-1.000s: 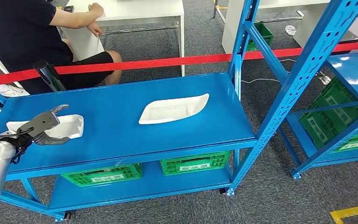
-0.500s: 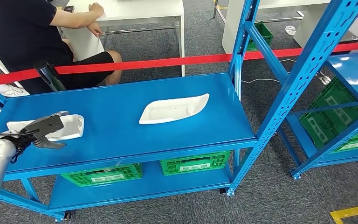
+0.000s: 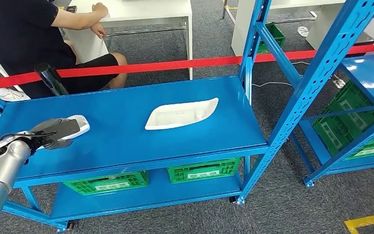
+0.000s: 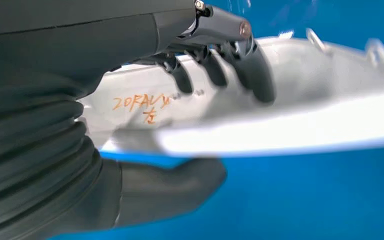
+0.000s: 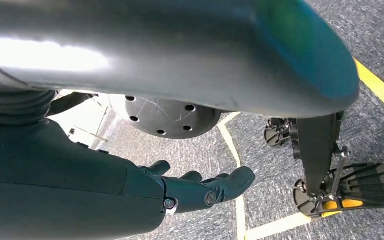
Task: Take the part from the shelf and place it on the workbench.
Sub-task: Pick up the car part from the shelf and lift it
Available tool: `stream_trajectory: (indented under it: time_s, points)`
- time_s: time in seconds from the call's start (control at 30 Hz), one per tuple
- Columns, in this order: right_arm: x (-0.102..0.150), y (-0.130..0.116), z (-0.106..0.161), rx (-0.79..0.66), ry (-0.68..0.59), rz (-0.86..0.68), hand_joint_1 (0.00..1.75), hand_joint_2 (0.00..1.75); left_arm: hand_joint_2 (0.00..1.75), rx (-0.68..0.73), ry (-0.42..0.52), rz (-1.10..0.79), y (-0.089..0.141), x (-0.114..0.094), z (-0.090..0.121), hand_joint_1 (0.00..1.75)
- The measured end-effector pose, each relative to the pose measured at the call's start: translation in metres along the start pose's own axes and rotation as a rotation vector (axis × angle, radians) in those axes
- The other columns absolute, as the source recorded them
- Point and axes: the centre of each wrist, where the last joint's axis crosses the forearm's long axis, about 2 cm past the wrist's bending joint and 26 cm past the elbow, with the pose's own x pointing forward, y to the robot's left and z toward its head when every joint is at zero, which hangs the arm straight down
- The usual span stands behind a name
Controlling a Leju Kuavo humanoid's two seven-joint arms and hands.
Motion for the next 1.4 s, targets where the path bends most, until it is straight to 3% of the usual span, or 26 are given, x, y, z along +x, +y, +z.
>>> stream_trajectory:
  time_s: [0.07,0.53,1.03,1.27,1.4]
  points:
    - [0.0,0.0,0.0,0.003,-0.002,-0.011,0.0,0.0,1.75,-0.009,0.032,-0.031,-0.004,0.003,-0.008,1.75]
    - [0.0,-0.001,0.0,0.003,-0.003,-0.016,0.0,0.0,1.75,-0.016,0.045,-0.036,-0.01,0.005,-0.016,1.75]
    - [0.0,-0.001,0.0,-0.003,0.0,-0.001,0.0,0.0,1.75,0.015,0.011,-0.052,-0.027,-0.006,0.005,1.75]
    - [0.0,-0.001,0.0,-0.005,0.0,0.003,0.0,0.0,1.75,0.065,-0.045,-0.007,-0.025,-0.007,0.007,1.75]
    - [0.0,-0.001,0.0,-0.004,-0.001,0.003,0.0,0.0,1.75,0.127,-0.166,0.137,-0.026,0.0,0.0,1.75]
